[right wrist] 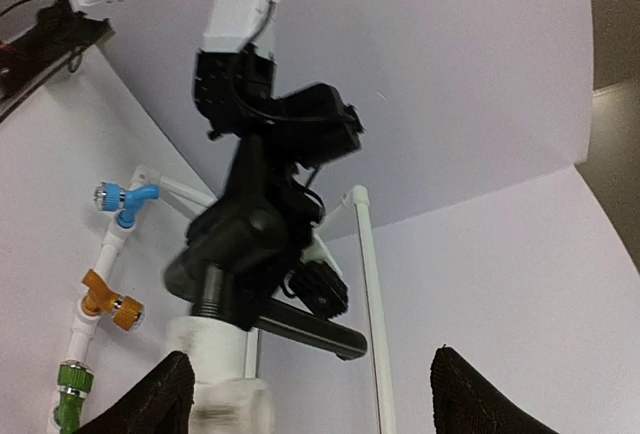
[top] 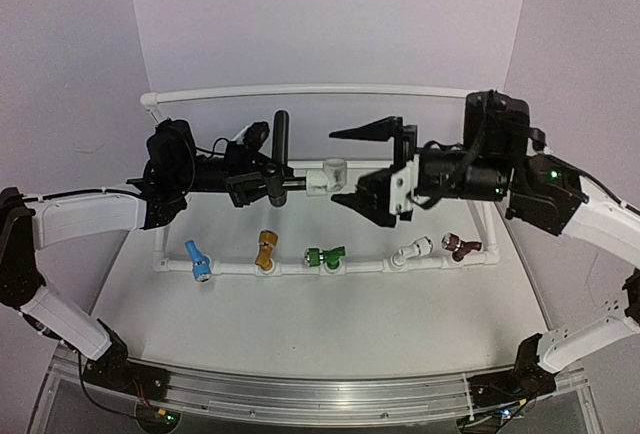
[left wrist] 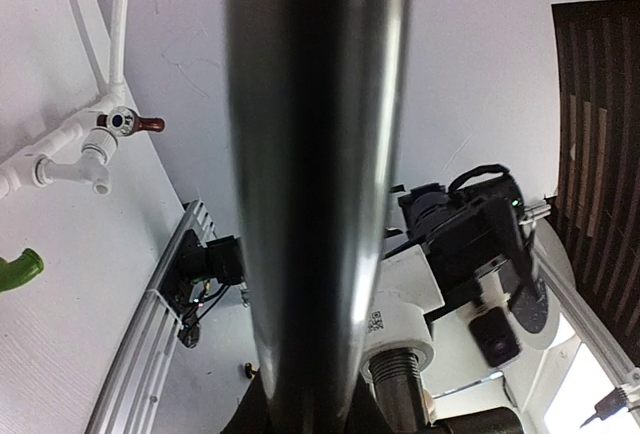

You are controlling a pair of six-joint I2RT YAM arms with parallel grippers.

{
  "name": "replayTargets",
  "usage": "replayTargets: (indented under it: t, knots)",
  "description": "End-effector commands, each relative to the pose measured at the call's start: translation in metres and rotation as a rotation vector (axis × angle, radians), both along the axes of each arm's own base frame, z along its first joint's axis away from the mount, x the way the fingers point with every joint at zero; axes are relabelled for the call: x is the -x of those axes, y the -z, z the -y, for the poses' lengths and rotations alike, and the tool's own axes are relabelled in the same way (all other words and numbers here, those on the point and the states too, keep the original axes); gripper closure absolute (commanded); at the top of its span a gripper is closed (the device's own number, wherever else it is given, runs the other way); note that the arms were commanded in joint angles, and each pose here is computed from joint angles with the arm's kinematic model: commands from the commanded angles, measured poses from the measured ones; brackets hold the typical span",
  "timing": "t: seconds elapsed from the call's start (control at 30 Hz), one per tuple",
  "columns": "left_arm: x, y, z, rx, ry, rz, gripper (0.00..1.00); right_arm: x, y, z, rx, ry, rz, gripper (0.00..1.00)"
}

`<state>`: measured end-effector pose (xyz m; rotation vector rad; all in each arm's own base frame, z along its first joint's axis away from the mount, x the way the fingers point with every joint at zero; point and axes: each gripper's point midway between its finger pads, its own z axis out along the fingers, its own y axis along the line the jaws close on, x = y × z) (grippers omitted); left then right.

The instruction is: Install the water faucets

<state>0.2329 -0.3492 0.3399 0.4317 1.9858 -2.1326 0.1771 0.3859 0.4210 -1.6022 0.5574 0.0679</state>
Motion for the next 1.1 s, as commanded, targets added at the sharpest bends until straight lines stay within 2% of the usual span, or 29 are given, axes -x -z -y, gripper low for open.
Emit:
replayTargets:
  t: [0.0,0.13,0.33,0.6,0.7,0.87,1.0,1.07]
  knots:
    - [0.012,-0.057,-0.001,0.149,0.100,0.064,1.00,0.022,0.036,0.009,0.140,-0.046,0.274,0.22]
    - [0.013,-0.054,0.002,0.166,0.153,0.000,1.00,0.013,0.040,0.004,0.162,-0.013,0.414,0.25]
    - [0.017,-0.052,0.002,0.173,0.178,-0.009,1.00,0.000,0.038,-0.005,0.153,0.035,0.627,0.30]
    - [0.029,-0.052,0.003,0.158,0.217,-0.001,1.00,-0.019,0.030,-0.015,0.141,0.125,0.737,0.37]
    - [0.033,-0.051,0.003,0.153,0.221,0.000,1.00,-0.021,0.029,-0.017,0.145,0.133,0.768,0.39]
    - [0.035,-0.051,0.002,0.148,0.210,0.010,1.00,-0.019,0.030,-0.018,0.146,0.118,0.781,0.48]
    - [0.035,-0.052,0.001,0.143,0.192,0.036,1.00,-0.016,0.024,-0.018,0.107,0.109,0.727,0.57]
    - [0.035,-0.056,0.000,0.145,0.172,0.079,1.00,-0.015,0.021,-0.019,0.085,0.103,0.652,0.63]
